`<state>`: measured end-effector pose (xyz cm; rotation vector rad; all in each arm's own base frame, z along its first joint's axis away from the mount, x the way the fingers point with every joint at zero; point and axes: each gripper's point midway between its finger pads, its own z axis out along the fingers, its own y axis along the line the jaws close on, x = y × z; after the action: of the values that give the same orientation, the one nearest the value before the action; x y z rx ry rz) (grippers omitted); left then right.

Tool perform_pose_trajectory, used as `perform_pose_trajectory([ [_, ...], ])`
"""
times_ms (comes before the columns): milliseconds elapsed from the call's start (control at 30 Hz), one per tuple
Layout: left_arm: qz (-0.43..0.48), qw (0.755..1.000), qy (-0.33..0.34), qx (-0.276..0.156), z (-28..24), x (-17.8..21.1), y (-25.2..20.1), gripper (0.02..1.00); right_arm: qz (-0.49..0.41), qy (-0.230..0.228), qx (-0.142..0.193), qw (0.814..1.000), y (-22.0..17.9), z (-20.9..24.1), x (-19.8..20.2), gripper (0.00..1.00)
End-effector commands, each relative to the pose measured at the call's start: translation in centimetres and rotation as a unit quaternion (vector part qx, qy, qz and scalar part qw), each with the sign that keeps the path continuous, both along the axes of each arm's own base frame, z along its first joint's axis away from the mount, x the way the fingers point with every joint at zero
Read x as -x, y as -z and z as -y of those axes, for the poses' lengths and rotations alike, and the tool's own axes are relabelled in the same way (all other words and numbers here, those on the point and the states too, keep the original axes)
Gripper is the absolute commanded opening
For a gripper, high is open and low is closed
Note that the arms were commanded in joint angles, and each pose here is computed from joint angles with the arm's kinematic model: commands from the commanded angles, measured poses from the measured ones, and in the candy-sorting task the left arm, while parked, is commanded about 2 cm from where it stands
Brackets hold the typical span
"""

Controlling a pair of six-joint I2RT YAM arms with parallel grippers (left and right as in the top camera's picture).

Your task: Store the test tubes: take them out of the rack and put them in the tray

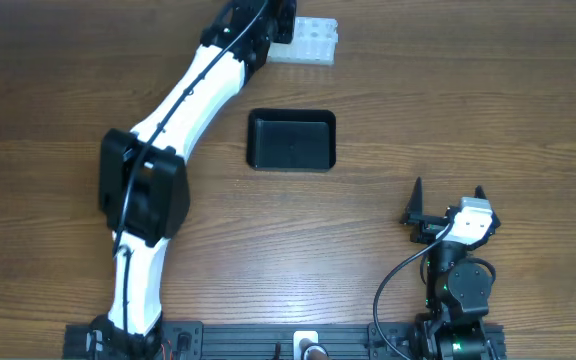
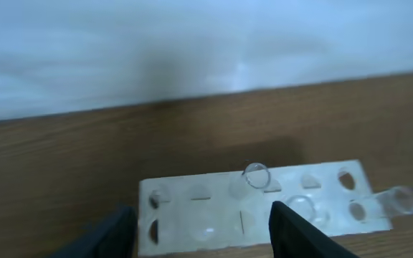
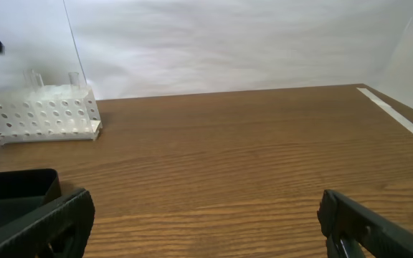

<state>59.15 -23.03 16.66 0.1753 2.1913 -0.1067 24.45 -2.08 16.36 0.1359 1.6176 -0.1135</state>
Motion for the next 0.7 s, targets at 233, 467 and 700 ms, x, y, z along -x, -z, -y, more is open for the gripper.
perform_pose_trajectory([
  [233,0.002,0.996,0.082,0.028,1.3,-2.0,2.1,0.59,0.001,0.003,-0.001,1.0,0.1,0.1,0.0,0.993],
  [467,0.003,0.996,0.089,0.019,1.4,-2.1,2.4,0.595,0.001,0.003,-0.001,1.0,0.1,0.1,0.0,0.991],
  [700,0.003,0.996,0.09,0.019,1.4,-2.1,2.4,0.601,0.001,0.003,-0.001,1.0,0.1,0.1,0.0,0.993],
])
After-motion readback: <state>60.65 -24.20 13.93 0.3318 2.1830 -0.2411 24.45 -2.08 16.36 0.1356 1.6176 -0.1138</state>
